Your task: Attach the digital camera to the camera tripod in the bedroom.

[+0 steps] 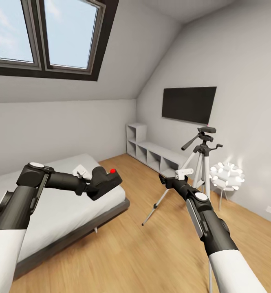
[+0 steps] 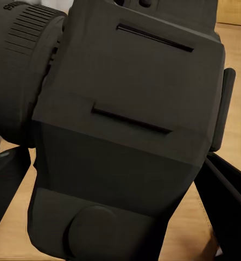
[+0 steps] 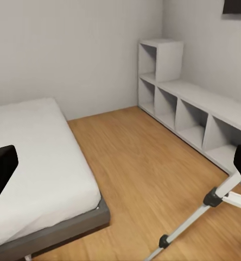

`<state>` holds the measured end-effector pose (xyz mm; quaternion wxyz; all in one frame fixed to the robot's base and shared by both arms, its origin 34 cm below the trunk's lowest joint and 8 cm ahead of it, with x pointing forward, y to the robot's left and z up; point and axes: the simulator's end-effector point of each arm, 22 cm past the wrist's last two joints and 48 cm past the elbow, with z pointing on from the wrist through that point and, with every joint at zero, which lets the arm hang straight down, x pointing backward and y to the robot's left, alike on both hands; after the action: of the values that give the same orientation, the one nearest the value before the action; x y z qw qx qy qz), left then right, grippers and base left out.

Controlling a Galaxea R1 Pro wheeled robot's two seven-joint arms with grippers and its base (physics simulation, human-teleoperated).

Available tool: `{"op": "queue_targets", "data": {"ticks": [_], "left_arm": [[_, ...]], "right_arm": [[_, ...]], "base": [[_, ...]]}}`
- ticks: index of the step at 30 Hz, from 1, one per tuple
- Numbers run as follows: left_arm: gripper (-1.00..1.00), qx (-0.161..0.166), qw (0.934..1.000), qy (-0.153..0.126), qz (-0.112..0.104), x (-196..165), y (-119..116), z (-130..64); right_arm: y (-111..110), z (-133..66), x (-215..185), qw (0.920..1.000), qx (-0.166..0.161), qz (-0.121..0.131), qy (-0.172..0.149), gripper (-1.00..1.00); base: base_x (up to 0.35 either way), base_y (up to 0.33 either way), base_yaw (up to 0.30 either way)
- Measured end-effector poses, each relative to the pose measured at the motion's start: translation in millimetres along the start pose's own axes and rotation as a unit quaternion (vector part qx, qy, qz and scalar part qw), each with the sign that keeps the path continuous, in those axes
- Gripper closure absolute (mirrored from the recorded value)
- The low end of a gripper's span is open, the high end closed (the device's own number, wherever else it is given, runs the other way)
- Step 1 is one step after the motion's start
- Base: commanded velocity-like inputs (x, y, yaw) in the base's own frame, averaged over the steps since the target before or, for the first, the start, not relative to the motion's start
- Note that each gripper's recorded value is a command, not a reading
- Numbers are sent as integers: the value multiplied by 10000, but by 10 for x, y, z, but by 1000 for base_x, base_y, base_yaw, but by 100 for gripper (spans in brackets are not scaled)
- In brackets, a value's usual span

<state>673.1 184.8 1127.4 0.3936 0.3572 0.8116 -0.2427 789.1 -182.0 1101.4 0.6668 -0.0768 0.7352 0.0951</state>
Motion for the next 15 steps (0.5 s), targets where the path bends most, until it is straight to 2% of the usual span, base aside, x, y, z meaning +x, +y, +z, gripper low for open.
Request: {"op": "queue_targets", "data": {"ticks": [6,11,15], "left_arm": [[100,-32,9998,27,-219,-54,12,-69],[100,-149,9998,-86,-119,-420,110,-237],[100,-178,9998,-54,-113,-647,200,-319]], "right_arm": [[38,-14,-69,10000,-29,-20,3,-100],[55,-30,-126,10000,-43,-29,3,-100],[65,-42,-170,10000,-49,-29,3,-100]], "base": [[0,0,0],[41,0,0],[77,0,0]]}}
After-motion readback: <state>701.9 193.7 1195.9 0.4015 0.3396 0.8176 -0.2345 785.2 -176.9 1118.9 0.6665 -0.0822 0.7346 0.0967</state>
